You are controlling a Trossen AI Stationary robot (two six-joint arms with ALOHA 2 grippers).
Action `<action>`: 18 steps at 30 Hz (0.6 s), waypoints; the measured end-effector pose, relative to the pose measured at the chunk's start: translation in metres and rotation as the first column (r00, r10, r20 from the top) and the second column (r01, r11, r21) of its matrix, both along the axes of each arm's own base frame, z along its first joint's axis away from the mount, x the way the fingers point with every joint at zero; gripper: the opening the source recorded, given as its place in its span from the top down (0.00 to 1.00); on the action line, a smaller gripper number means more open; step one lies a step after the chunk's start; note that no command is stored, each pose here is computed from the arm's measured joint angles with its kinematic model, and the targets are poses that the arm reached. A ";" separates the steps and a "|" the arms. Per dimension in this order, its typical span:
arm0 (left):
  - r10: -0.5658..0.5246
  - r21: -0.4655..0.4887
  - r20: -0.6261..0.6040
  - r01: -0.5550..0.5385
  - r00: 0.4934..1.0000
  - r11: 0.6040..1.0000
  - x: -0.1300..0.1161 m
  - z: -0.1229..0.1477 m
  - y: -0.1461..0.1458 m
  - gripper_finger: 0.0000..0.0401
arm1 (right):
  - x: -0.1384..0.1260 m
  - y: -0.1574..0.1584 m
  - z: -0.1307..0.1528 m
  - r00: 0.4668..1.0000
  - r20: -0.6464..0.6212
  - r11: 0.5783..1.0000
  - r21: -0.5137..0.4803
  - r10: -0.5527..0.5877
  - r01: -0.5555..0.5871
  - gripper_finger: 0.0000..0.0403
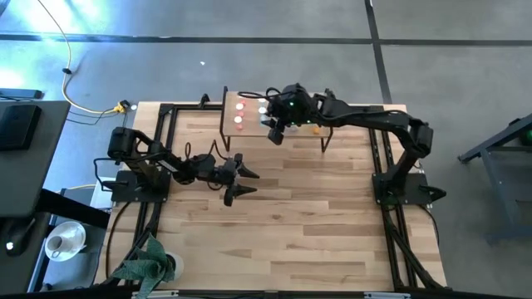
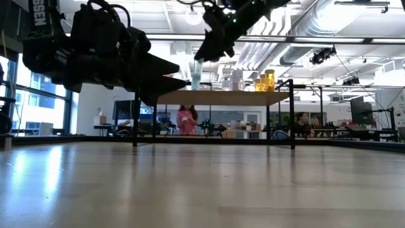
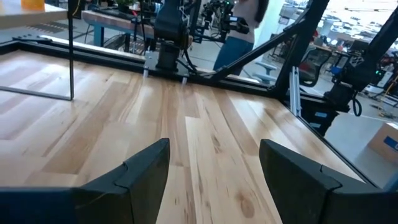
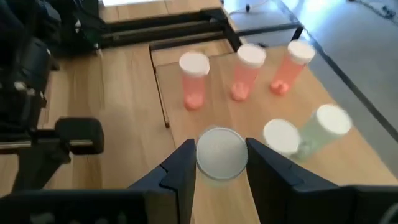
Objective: Pick and place medicine bottles onto shelf by color
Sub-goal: Put the green pill bottle on the shelf aligned with the other green pill bottles
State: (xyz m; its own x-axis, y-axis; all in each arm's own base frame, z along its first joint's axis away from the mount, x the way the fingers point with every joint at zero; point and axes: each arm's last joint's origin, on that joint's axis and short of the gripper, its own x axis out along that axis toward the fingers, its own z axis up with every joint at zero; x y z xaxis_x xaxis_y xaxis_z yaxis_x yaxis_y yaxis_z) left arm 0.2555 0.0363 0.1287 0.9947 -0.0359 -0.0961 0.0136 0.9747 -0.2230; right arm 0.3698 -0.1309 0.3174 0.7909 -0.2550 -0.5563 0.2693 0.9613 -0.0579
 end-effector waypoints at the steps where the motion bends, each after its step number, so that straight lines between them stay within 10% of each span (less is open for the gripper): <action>1: 0.000 0.000 0.000 0.000 1.000 1.000 0.000 0.000 0.000 0.41 | 0.001 -0.001 -0.003 1.000 -0.009 1.000 0.004 0.000 0.000 0.72; 18: 0.000 -0.002 -0.011 0.000 1.000 1.000 0.000 -0.001 0.000 0.41 | 0.012 -0.006 -0.025 0.998 -0.060 0.999 0.033 0.010 -0.008 0.72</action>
